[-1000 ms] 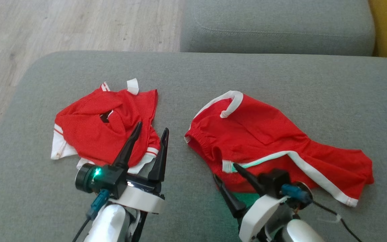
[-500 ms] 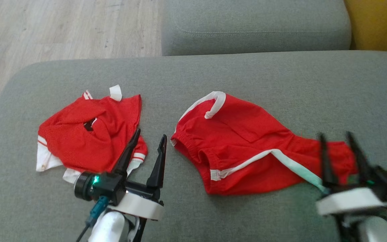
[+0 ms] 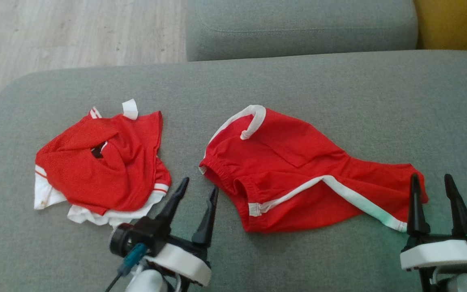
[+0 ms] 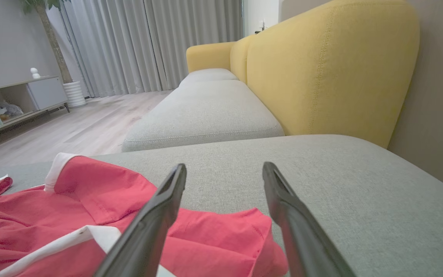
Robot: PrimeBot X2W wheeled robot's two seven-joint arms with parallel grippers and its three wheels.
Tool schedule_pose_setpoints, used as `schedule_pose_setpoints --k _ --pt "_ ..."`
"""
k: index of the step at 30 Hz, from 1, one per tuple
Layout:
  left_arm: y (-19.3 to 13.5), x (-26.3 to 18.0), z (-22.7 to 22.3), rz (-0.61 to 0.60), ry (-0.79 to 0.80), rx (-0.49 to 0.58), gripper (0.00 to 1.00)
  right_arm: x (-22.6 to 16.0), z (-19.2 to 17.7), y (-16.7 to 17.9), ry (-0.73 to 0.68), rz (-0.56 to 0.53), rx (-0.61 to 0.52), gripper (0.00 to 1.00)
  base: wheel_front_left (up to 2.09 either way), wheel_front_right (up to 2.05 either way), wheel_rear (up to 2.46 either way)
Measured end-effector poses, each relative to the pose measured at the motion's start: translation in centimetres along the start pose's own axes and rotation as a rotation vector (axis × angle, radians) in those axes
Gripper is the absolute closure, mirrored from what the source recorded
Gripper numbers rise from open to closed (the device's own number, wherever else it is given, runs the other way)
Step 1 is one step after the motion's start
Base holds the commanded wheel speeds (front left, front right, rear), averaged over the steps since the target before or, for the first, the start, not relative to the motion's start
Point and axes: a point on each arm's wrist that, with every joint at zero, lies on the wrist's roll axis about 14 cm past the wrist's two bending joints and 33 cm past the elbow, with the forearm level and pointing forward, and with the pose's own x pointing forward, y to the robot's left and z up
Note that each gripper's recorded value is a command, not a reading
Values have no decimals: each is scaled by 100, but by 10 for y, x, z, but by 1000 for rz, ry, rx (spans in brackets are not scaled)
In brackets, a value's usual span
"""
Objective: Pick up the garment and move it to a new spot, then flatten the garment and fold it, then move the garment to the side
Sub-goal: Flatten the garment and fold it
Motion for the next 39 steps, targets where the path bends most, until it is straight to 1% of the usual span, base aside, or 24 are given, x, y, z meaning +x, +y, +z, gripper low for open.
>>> schedule_pose_setpoints --k 3,6,8,12,14,20,27,28,29,30,31,39 --pt "-17 2 -18 -59 94 -48 0 -2 -2 -4 3 -12 0 0 0 0 0" --pt "-32 3 -35 -99 195 -166 0 -4 -6 -8 14 -25 5 0 0 0 0" --pt "-43 3 -43 -128 249 -223 0 -5 -8 -9 19 -31 12 0 0 0 0" --pt "-62 8 -46 -192 300 -294 0 -4 -10 -14 26 -47 12 0 0 0 0" --pt "-68 11 -47 -215 318 -299 0 -3 -9 -16 23 -55 12 0 0 0 0" --pt "-83 10 -58 -282 386 -261 0 -3 -9 -24 24 -80 10 0 0 0 0" --pt "-85 10 -60 -297 394 -252 0 -6 -10 -31 30 -101 9 0 0 0 0" --pt "-84 10 -60 -298 394 -252 12 -6 -11 -31 30 -102 9 0 0 0 0" --pt "-84 10 -60 -297 394 -255 56 -7 -11 -32 31 -102 8 0 0 0 0" --pt "-84 10 -60 -297 393 -254 92 -7 -12 -32 34 -102 6 0 0 0 0" --pt "-84 10 -60 -296 393 -253 100 -7 -13 -31 38 -99 -4 0 0 0 0" --pt "-82 9 -57 -298 378 -254 100 -8 -14 -29 46 -87 -27 0 0 0 0"
